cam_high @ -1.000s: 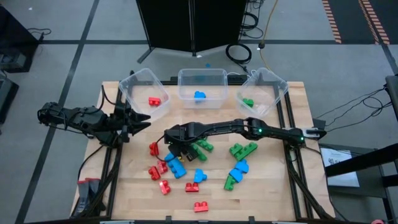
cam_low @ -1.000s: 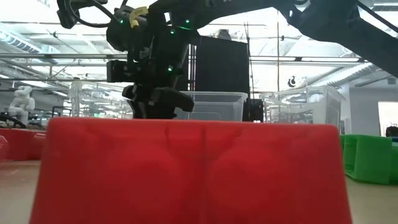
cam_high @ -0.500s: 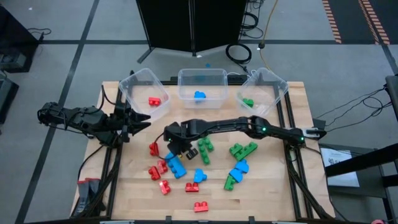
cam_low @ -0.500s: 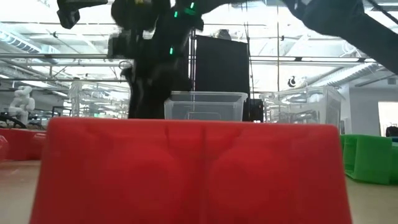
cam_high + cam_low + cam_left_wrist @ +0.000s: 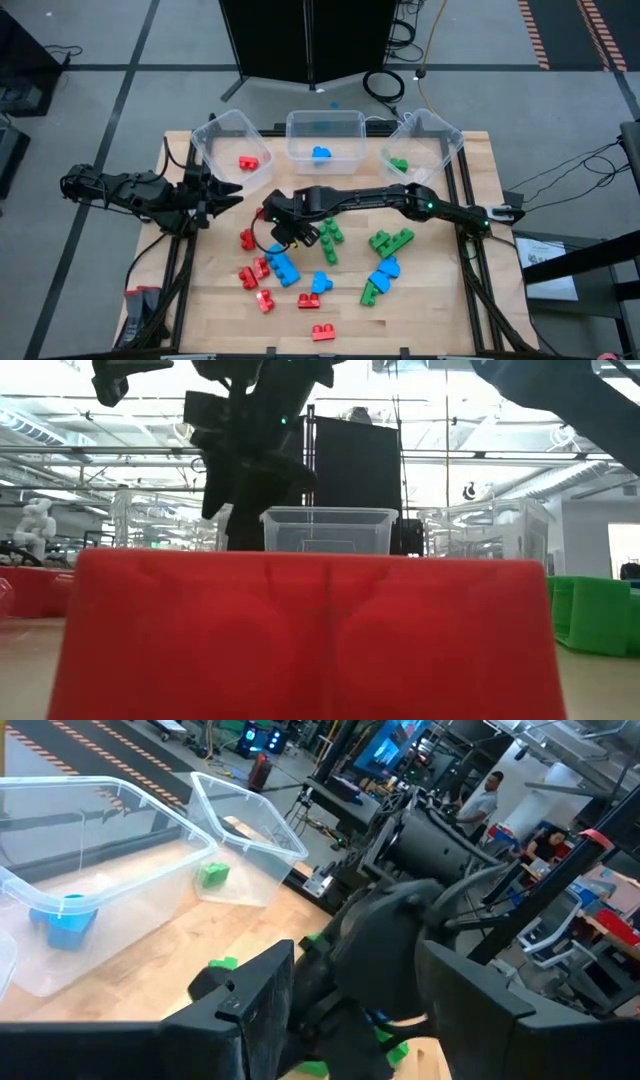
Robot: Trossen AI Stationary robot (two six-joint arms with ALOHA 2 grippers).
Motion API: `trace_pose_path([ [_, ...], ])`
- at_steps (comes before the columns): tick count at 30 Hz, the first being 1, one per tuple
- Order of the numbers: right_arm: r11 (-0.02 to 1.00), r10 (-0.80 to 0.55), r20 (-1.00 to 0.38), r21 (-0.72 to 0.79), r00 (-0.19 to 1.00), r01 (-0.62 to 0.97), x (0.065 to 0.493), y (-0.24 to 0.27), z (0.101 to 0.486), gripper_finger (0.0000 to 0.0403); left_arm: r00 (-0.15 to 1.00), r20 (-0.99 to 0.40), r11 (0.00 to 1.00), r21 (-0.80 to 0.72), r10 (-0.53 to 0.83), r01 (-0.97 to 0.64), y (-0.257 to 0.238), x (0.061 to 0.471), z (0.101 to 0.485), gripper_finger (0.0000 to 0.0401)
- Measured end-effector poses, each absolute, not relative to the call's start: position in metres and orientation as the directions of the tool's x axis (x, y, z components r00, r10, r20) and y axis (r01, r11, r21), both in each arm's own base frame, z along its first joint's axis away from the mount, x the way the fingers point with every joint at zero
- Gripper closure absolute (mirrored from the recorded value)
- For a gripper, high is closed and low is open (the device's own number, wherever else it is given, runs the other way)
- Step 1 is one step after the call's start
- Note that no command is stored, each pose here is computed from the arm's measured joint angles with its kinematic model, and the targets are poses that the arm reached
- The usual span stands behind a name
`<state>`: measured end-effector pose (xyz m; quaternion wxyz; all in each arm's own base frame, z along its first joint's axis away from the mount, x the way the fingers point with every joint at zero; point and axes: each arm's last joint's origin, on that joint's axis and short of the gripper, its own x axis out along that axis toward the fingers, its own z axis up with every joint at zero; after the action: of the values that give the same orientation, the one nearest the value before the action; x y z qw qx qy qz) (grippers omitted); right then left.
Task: Sort blocks
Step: Put the red game piece into the left transparent bin
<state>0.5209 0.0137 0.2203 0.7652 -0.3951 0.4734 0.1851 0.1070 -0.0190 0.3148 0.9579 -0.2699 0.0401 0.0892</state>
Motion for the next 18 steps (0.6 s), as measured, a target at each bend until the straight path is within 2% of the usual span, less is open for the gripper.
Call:
trace_pose_path([
  [8,0.581,-0.089,-0.843,-0.477,0.531,-0.660,0.534,0.015,0.202,0.0133,0.980,-0.134,0.834,-0.515,0.150,-0.198,-0.019,0.109,0.314,0.0192],
  [13,0.722,-0.120,-0.796,-0.481,0.594,-0.498,0.546,0.007,0.192,0.0134,0.978,-0.143,0.813,-0.545,0.150,-0.204,-0.020,0.110,0.313,0.0192],
  [18,0.859,-0.198,-0.678,-0.467,0.708,-0.207,0.558,-0.011,0.204,0.0135,0.978,-0.145,0.814,-0.544,0.150,-0.206,-0.020,0.112,0.313,0.0192],
])
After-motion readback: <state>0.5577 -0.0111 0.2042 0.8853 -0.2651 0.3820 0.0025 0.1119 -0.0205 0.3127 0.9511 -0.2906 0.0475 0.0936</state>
